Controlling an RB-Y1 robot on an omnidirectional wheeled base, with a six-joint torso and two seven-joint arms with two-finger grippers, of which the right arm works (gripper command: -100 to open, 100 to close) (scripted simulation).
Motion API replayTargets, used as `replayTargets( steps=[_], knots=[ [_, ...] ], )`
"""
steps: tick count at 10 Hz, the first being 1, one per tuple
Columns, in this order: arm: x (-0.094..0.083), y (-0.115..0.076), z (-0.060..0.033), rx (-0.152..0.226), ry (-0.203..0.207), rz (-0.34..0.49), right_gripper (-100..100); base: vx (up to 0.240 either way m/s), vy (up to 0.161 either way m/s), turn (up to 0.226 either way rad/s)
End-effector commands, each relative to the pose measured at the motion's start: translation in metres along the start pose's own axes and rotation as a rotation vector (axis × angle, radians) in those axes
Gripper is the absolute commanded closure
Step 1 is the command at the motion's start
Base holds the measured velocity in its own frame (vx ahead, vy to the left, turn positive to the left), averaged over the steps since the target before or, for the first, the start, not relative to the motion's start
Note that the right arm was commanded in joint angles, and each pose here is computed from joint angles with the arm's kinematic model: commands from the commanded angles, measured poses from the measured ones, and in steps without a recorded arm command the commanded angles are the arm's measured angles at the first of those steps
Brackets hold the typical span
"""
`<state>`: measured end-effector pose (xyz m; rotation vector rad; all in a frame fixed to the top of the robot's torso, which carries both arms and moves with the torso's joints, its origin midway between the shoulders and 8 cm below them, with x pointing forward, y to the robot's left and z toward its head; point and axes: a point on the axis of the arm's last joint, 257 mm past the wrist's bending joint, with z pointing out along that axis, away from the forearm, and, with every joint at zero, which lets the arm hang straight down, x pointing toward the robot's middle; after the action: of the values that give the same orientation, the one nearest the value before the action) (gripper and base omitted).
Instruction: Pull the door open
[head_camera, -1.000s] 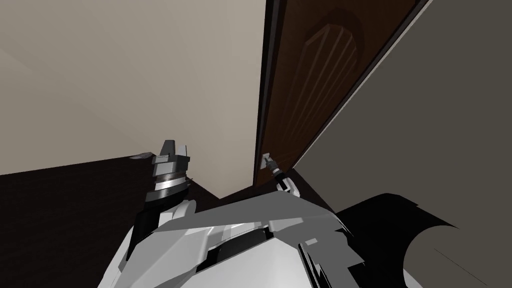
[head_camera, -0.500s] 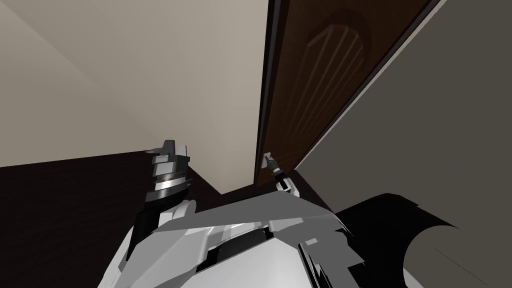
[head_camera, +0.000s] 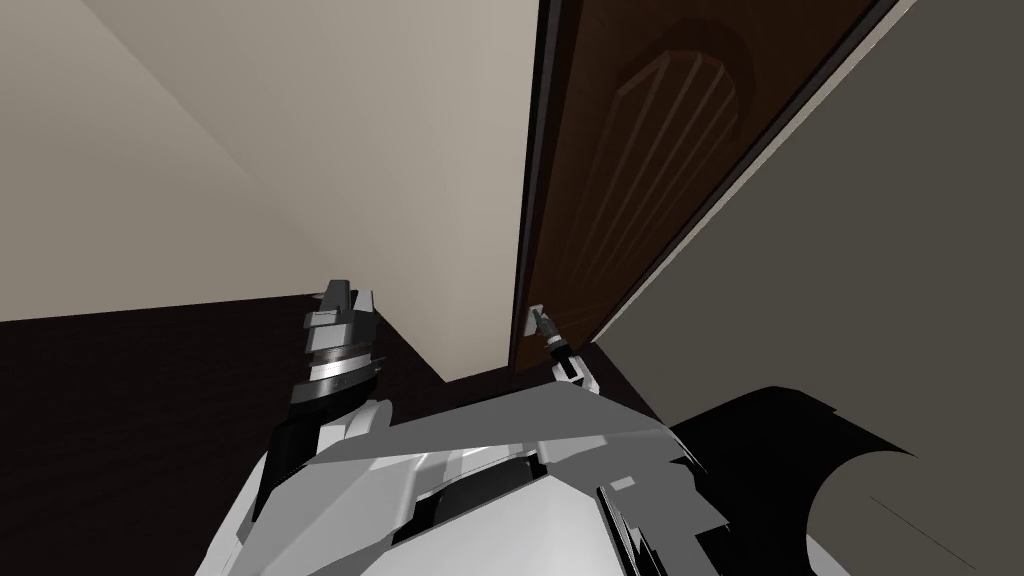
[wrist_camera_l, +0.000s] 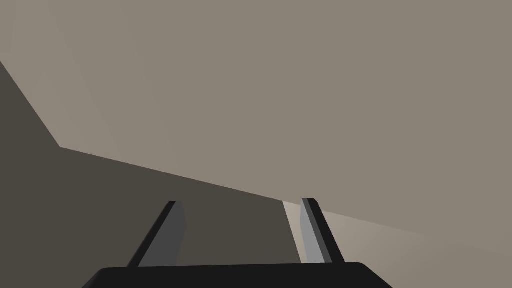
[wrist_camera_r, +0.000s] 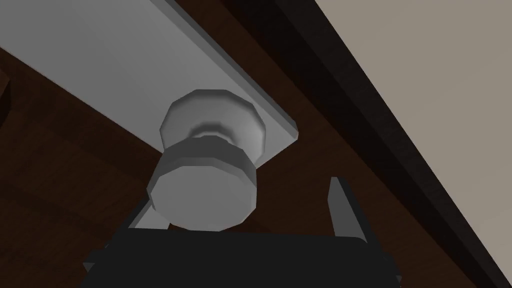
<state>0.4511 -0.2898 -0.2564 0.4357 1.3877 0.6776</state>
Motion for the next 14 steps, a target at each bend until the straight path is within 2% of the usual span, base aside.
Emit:
replayTargets(
  steps=[1,2,3,4,6,8,9,11,12,14],
  knots=[
    [0.004,0.009,0.0028,-0.017,-0.01,0.106,100,-0.084,-0.033,0.162],
    [0.001,0.009,0.0028,-0.015,-0.021,0.125,100,-0.062,-0.037,0.064],
    [-0.002,0.008,0.0029,-0.013,-0.032,0.187,100,-0.058,-0.029,0.098],
    [-0.003,0.008,0.0029,-0.011,-0.038,0.196,100,-0.048,-0.023,0.053],
    [-0.008,0.006,0.003,-0.008,-0.059,0.315,100,-0.069,-0.03,0.128],
    [-0.011,0.005,0.0028,-0.006,-0.072,0.341,100,-0.046,-0.033,0.041],
    [-0.015,0.003,0.0027,-0.003,-0.089,0.415,100,-0.043,-0.016,0.082],
    [-0.015,0.003,0.0026,-0.003,-0.089,0.416,100,-0.027,-0.017,0.031],
    [-0.018,0.001,0.0024,-0.001,-0.107,0.491,100,-0.043,-0.026,0.12],
    [-0.018,0.001,0.0024,-0.001,-0.107,0.491,100,-0.032,-0.015,0.025]
  ],
)
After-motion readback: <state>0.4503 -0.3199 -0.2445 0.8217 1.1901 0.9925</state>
